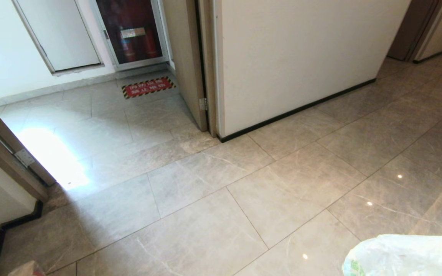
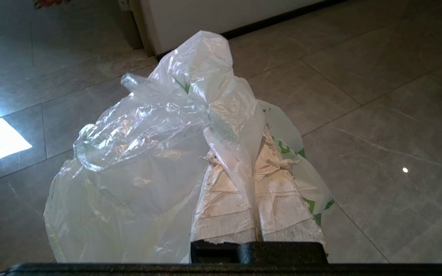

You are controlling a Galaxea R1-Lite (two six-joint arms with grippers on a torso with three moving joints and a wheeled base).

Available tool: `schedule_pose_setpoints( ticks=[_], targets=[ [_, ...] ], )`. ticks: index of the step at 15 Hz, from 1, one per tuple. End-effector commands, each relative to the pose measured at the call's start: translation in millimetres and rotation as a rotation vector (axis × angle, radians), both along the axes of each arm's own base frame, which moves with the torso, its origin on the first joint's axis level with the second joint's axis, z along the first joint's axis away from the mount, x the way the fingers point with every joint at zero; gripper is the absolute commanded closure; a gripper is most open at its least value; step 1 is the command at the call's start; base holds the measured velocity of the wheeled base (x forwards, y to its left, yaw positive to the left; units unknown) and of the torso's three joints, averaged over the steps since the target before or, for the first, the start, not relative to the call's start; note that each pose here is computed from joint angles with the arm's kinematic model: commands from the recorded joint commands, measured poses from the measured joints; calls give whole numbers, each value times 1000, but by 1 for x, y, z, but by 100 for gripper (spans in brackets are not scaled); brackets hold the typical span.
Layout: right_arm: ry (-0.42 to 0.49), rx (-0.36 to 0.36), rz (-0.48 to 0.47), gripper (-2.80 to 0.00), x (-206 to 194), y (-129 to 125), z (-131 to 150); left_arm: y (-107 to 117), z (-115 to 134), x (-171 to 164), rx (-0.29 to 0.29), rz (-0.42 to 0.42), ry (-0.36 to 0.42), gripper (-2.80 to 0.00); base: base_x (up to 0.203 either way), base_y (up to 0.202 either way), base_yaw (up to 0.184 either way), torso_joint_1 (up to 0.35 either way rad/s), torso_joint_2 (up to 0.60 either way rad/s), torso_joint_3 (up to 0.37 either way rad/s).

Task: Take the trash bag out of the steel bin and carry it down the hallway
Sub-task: Put the trash bag at the door

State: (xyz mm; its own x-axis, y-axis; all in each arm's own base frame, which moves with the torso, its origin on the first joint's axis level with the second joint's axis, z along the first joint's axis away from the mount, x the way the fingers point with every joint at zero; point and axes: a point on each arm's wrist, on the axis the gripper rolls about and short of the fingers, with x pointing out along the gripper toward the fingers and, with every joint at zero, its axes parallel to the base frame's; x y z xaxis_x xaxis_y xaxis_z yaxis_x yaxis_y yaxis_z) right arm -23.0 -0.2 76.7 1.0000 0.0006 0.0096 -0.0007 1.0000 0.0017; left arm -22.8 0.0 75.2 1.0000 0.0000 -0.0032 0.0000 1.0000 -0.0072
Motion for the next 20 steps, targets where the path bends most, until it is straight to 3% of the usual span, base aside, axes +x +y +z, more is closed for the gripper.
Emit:
schedule_pose_setpoints(
  ticks=[1, 20],
  targets=[
    [0, 0, -1, 0, 0, 0, 0, 0, 0, 0, -1, 1, 0, 0, 0, 0, 0, 0, 0, 0],
    [-1, 0, -2, 0, 0, 0, 0, 0, 0, 0, 1, 0, 0, 0, 3, -16, 155, 2, 2, 2]
  ],
)
